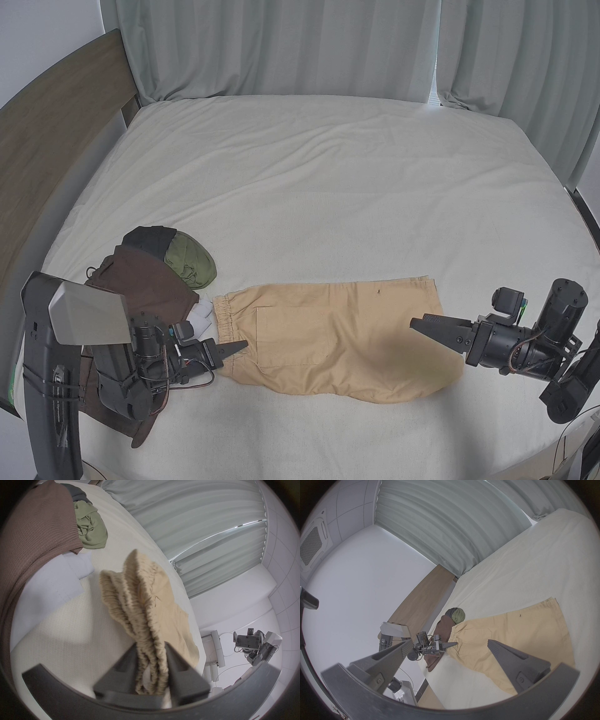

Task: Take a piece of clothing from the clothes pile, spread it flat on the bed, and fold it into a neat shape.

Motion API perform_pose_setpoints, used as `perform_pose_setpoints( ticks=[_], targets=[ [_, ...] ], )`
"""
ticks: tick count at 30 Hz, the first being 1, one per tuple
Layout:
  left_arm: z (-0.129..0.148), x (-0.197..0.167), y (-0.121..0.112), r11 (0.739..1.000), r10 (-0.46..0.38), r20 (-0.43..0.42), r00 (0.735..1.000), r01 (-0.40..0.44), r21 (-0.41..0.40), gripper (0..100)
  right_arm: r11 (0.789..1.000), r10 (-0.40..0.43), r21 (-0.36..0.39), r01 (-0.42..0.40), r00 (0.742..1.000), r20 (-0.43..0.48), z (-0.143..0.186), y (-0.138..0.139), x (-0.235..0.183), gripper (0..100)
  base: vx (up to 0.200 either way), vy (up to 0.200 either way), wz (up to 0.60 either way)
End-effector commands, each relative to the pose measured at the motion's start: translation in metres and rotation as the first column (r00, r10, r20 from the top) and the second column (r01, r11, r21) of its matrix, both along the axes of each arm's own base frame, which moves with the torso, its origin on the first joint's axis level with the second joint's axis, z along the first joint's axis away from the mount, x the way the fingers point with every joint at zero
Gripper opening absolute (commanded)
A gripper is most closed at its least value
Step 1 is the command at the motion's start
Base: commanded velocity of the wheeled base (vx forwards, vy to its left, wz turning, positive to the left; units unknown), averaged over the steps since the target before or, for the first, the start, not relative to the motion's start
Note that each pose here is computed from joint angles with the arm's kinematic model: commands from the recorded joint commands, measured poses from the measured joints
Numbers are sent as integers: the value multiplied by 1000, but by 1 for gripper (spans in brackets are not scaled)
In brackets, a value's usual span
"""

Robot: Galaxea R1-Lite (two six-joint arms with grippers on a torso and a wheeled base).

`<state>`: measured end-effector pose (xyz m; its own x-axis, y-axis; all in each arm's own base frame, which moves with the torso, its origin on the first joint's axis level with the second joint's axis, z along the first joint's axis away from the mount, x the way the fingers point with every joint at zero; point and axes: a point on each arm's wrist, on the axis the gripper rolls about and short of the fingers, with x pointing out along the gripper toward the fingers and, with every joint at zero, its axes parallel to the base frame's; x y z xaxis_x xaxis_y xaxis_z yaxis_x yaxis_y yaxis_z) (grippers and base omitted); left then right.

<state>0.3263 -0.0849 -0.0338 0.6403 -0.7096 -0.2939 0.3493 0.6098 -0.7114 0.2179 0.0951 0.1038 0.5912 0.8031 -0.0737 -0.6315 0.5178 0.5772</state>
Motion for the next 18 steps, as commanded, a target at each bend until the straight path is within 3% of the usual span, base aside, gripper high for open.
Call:
perform_pose_setpoints(
  ticks=[1, 18],
  targets=[
    [1, 1, 1, 1000, 3, 3, 1000, -3, -1, 0, 1000, 3, -2, -3, 1000, -5, -1, 0, 0, 100, 0, 0, 0],
    [3, -9, 5, 1000, 10, -14, 1000, -10, 11, 0, 1000, 7, -26, -8, 998, -64, -16, 2, 1, 100, 0, 0, 0]
  ],
)
